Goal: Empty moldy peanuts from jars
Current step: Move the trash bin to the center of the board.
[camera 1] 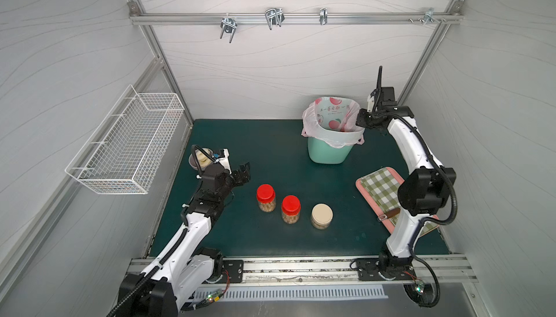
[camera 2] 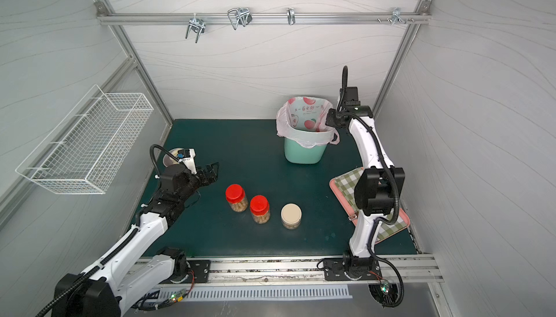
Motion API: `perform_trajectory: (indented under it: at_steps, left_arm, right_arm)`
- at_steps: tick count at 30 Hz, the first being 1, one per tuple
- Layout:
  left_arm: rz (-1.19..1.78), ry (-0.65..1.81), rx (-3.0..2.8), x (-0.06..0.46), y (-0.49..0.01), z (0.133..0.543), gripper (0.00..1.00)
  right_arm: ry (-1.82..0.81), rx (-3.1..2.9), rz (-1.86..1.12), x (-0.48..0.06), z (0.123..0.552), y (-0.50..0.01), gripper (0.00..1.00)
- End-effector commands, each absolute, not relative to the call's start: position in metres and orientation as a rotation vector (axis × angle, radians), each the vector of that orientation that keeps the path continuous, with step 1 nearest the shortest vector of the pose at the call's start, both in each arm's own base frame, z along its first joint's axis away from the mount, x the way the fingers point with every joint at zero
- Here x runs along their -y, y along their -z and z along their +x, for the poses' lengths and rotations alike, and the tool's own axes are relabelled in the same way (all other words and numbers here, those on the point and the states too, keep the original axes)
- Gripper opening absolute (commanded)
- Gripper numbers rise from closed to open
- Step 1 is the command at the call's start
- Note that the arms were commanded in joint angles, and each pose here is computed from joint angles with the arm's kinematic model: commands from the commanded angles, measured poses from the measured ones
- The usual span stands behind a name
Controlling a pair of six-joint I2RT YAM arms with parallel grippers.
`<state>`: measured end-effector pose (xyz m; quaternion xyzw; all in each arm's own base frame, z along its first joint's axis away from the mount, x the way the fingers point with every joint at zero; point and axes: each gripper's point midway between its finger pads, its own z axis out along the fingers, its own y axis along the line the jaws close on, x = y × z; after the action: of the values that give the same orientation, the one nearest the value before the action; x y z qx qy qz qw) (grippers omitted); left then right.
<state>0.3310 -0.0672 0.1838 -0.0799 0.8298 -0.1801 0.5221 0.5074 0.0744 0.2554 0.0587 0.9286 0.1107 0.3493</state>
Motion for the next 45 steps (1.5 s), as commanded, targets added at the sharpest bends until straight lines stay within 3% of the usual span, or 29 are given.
perform_trajectory:
  at_steps: [1,12,30,45]
  left_arm:
    - [-0.181,0.434,-1.914,0.068,-0.213,0.337,0.89]
    - [-0.193,0.428,-1.908,0.065,-0.214,0.334,0.89]
    - [-0.206,0.409,-1.896,0.061,-0.217,0.330,0.89]
    - [-0.204,0.416,-1.889,0.061,-0.219,0.327,0.89]
  right_arm:
    - [-0.402,-2.393,0.153,-0.098,0.497,-0.281,0.00]
    - [-0.379,-2.329,0.070,-0.146,0.461,-0.330,0.00]
    - [-0.337,-2.234,0.049,-0.237,0.421,-0.323,0.00]
    - [-0.322,-2.255,0.106,-0.237,0.390,-0.310,0.00]
